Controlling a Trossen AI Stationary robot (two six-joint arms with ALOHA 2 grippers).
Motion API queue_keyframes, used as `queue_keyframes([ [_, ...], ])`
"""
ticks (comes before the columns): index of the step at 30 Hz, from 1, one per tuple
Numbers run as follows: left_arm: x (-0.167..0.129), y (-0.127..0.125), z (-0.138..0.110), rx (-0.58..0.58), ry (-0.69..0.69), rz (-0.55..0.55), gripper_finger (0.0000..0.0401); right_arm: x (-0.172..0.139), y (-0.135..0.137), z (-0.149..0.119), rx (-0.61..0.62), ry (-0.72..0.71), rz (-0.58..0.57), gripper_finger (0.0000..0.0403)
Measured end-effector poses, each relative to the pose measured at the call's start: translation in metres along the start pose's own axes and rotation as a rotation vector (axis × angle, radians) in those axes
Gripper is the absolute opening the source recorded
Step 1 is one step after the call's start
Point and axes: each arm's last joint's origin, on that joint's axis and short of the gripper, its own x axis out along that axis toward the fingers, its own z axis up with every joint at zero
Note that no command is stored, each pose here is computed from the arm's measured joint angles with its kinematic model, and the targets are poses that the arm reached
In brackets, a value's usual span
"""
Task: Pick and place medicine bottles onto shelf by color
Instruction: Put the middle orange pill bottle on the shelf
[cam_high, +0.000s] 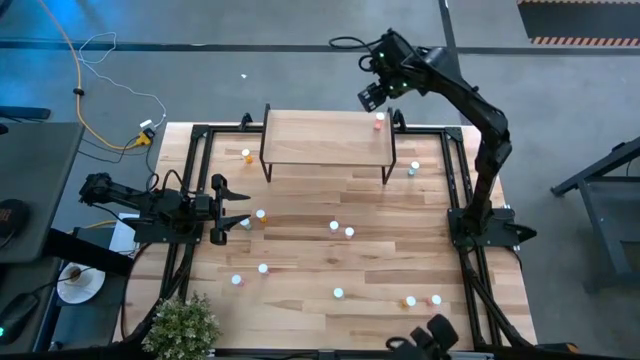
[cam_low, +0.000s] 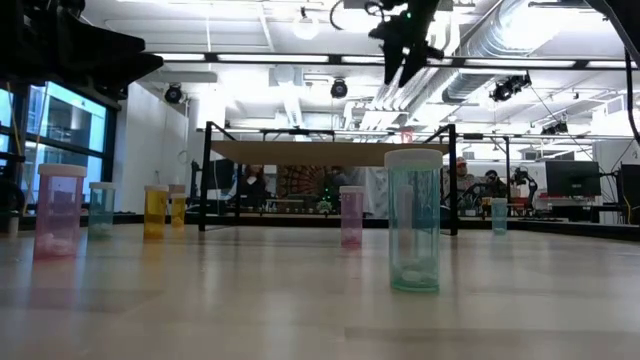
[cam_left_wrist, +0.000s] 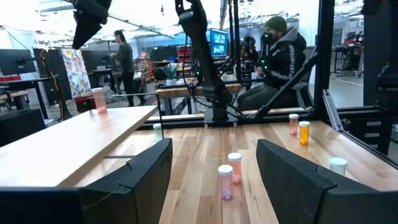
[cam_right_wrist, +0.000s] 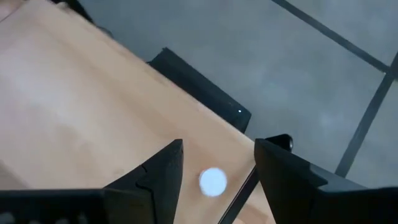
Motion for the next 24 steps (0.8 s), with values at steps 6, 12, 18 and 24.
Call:
queue_keyframes([
  [6,0.000,0.000,0.000,0.000,0.000,0.000,0.0225,-0.016,0.024,-0.008,-0.121,0.010,0.035,0.0190],
  [12,0.000,0.000,0.000,0.000,0.000,0.000,0.0225,-0.032,0.050,-0.025,-0.228,0.032,0.024,0.0190],
  [18,0.000,0.000,0.000,0.000,0.000,0.000,0.0225,-0.053,0.072,-0.047,-0.302,0.063,-0.033,0.0190],
  [24,0.000,0.000,0.000,0.000,0.000,0.000,0.0225,-0.077,0.091,-0.062,-0.362,0.007,-0.022,0.0190],
])
